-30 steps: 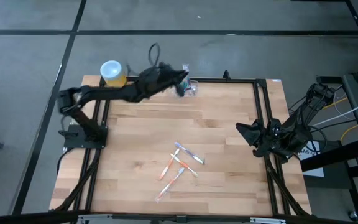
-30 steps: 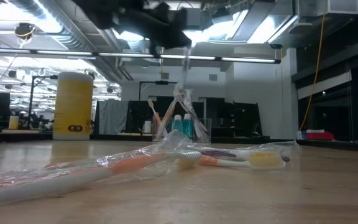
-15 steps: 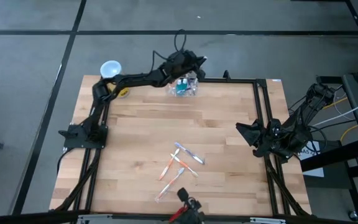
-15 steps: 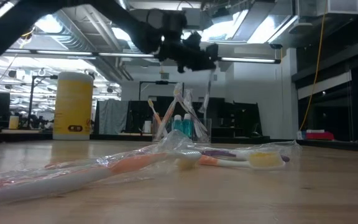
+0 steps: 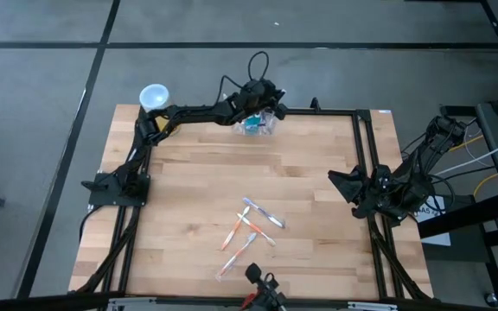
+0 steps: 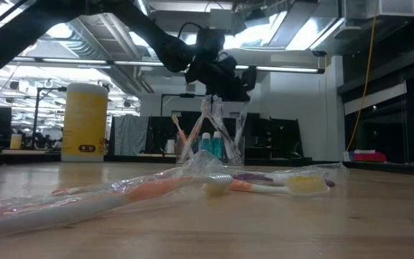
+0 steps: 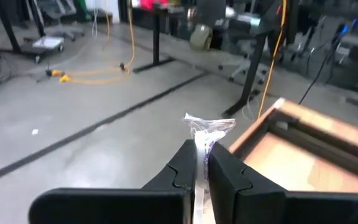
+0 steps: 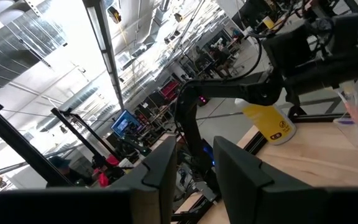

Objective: Pick & Place toothbrushing station
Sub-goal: Put the purple toothbrush into the right section of the transparent organizer, then adjust the transparent organizer on the table

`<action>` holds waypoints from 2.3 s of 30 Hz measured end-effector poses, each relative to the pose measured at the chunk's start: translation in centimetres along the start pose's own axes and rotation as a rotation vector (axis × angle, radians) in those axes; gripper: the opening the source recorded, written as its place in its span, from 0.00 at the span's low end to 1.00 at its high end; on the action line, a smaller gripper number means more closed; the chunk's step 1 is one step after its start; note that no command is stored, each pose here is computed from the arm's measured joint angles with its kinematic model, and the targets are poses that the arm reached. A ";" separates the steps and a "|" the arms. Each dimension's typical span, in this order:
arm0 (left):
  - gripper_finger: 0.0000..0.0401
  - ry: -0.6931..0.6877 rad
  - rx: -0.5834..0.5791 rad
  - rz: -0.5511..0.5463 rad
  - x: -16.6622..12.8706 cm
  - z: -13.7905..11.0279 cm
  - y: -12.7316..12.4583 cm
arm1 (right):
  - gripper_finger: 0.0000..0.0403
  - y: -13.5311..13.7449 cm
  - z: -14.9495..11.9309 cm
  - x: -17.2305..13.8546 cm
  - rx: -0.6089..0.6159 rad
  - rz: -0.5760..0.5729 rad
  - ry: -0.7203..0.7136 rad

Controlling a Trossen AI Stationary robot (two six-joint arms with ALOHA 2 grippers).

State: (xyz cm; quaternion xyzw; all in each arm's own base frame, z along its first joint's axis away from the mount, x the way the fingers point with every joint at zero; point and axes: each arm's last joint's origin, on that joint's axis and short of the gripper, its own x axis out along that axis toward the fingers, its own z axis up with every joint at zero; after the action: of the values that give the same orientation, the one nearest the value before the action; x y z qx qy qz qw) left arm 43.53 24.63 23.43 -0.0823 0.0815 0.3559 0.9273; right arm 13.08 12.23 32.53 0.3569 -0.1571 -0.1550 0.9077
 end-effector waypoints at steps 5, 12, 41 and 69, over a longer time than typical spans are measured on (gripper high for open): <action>0.06 0.074 -0.016 0.022 0.0 -0.8 -0.1 | 0.27 0.0 0.1 0.0 -0.014 0.001 -0.003; 0.08 0.099 -0.048 0.025 0.2 -1.4 0.0 | 0.27 0.0 0.2 0.0 -0.023 0.001 -0.006; 0.44 0.047 0.123 0.078 -2.6 2.2 -1.5 | 0.27 0.1 0.2 0.0 -0.046 0.027 -0.005; 0.01 0.716 -0.046 0.166 -5.8 -7.9 -7.2 | 0.27 0.1 0.2 -0.2 -0.091 -0.004 -0.004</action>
State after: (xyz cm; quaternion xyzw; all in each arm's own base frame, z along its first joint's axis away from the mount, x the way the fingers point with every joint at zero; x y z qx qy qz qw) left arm 43.35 13.94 17.68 -0.2157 0.3990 0.3805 0.8059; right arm 12.87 12.20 32.70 0.3152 -0.1511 -0.1644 0.9224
